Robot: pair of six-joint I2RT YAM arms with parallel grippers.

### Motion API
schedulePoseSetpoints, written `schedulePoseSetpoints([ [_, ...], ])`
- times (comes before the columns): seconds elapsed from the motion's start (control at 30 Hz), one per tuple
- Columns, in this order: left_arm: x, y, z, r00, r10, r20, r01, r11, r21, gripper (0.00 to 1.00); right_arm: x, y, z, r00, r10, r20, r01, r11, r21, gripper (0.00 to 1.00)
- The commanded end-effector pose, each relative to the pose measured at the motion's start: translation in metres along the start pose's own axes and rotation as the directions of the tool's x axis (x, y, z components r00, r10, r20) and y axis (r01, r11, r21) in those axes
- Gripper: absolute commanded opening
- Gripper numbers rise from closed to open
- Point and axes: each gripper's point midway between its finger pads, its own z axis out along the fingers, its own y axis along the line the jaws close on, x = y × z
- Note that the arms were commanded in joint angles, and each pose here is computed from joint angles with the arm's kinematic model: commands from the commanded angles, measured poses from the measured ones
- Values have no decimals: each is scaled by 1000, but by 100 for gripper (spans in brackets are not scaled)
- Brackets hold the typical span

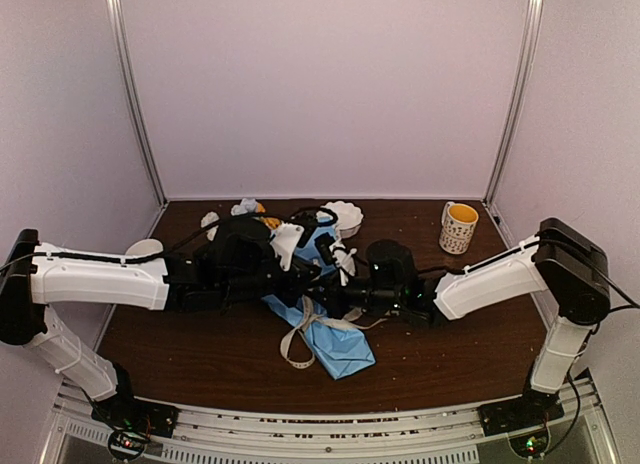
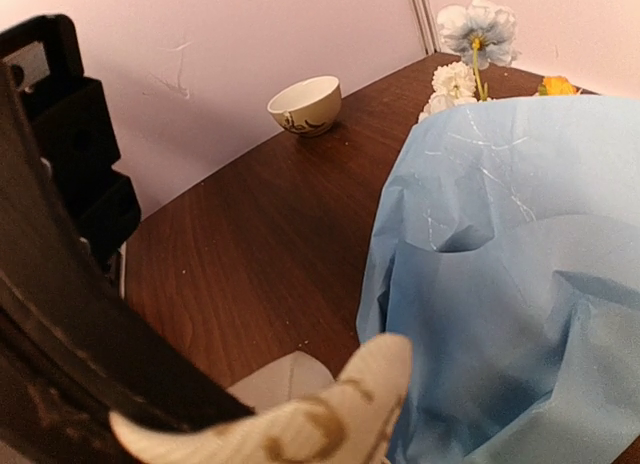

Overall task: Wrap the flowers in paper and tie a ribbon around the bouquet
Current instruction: Tie the ribbon around the folded bouquet.

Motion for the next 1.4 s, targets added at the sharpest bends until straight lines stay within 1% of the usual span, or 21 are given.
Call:
schedulePoseSetpoints([
  [0.0,-11,5,-8,999,-13,37,13,1000,-13,2,-5,5,-6,999,-18,36,20,999,-44,0],
  [0.03,-10,8,-10,1000,-1,20,1,1000,-22,15,-3,4,-7,999,-25,31,26,999,-46,0],
  [0.1,-6,16,-18,999,40,-29,-41,998,-57,48,1,3,-10,999,-41,21,42,998,-52,0],
  [0.17,-3,25,-30,994,79,-71,-86,991,-102,65,3,4,-13,998,-56,12,57,995,-78,0],
  [0.2,-2,30,-37,993,91,-78,-100,987,-122,71,5,7,-14,998,-64,8,64,993,-101,0],
  [0.23,-1,34,-43,991,99,-85,-110,985,-134,72,5,9,-15,997,-73,5,73,990,-120,0],
  [0.3,-1,37,-53,993,102,-66,-110,986,-122,72,5,14,-15,996,-91,-2,90,984,-152,0],
  [0.33,0,34,-54,994,101,-52,-105,991,-86,71,6,18,-15,995,-98,-5,96,980,-173,0],
  [0.37,5,30,-54,995,94,-45,-95,995,-30,70,7,20,-14,995,-102,-10,98,976,-195,0],
  [0.47,-1,10,-49,996,85,8,-85,986,146,65,8,24,-12,994,-104,-21,96,969,-228,0],
  [0.53,-10,-6,-46,991,120,62,-132,963,235,64,8,25,-12,994,-105,-25,96,967,-236,0],
  [0.57,-9,-12,-42,988,140,70,-154,951,267,64,8,26,-12,994,-106,-26,97,966,-239,0],
  [0.67,-8,-13,-28,980,185,67,-196,942,272,65,10,24,-11,994,-106,-32,96,967,-235,0],
  [0.77,-8,-14,-14,979,196,55,-204,941,271,65,9,24,-10,993,-110,-35,99,967,-233,0],
  [0.8,-10,-12,-10,979,195,53,-202,943,265,63,8,23,-10,993,-111,-35,100,968,-231,0],
  [0.93,-7,7,1,989,143,27,-145,963,228,46,9,23,-9,992,-120,-42,107,968,-228,0],
  [1.0,-7,12,1,994,107,38,-113,965,238,43,8,23,-9,991,-125,-45,111,967,-230,0],
  [1.13,-10,7,1,993,89,76,-108,951,288,43,10,23,-9,990,-132,-51,117,966,-230,0],
  [1.27,-2,-6,9,996,89,31,-94,925,368,48,8,22,-9,990,-135,-51,120,967,-225,0],
  [1.37,3,-12,12,996,85,8,-80,908,411,48,10,22,-8,989,-134,-56,118,967,-224,0],
])
